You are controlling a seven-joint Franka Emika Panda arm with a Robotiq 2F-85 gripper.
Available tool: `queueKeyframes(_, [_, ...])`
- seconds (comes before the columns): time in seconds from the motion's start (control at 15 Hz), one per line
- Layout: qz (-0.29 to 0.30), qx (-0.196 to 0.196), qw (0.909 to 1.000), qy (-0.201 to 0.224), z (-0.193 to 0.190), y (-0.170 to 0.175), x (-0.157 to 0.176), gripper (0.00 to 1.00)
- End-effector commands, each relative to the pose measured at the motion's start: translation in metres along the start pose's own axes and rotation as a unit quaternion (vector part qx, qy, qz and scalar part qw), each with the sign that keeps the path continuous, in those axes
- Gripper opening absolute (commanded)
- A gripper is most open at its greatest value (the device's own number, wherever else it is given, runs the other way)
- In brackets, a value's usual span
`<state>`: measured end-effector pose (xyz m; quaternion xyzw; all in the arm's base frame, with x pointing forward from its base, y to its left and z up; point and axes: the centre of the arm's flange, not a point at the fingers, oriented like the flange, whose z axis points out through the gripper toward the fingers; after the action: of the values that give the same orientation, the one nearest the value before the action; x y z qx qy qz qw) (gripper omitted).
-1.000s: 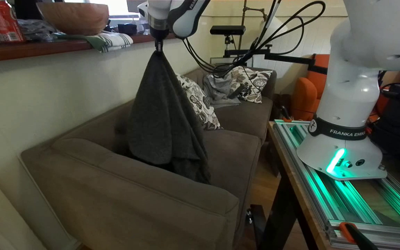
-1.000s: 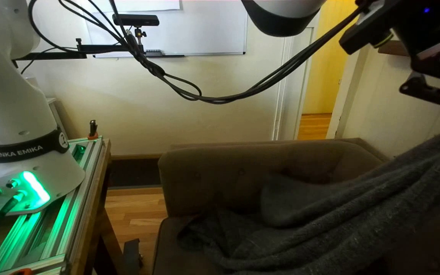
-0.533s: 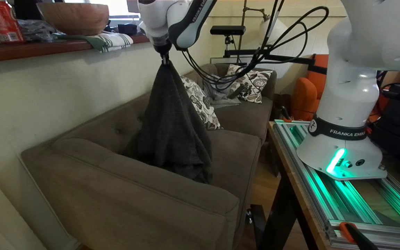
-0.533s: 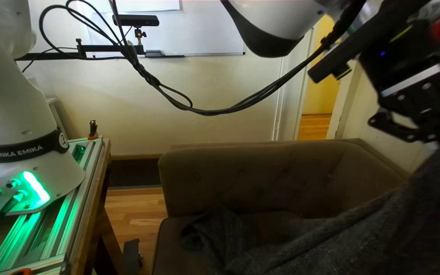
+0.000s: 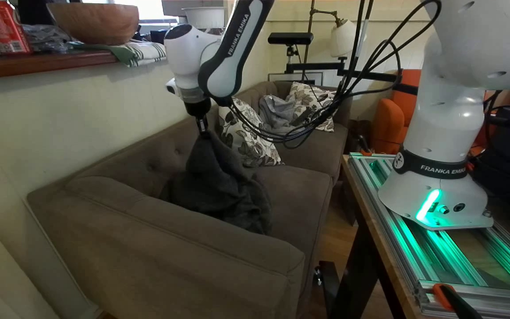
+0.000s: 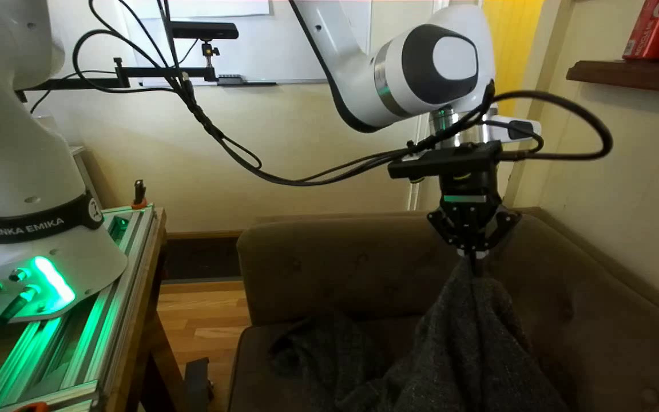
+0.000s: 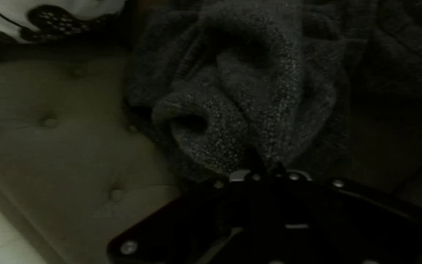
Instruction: Move the grey blanket off of the arm rest
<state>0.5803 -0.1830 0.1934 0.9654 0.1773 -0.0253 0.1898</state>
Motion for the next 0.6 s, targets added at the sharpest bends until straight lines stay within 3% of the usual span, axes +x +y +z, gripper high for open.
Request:
queueKeyframes(0.0, [-0.007,0.098,0.9948,0.026,0.004,0.003,0.012,0.35])
queueKeyframes(0.07, [-0.005,0.12,0.9923,0.033,-0.002,0.002,0.013,0.43])
queueKeyframes(0.33, [0.006,0.142,0.9882,0.057,-0.05,0.022,-0.001,0.69])
queueKeyframes(0.53, [0.024,0.132,0.9907,0.022,-0.079,0.038,-0.025,0.92])
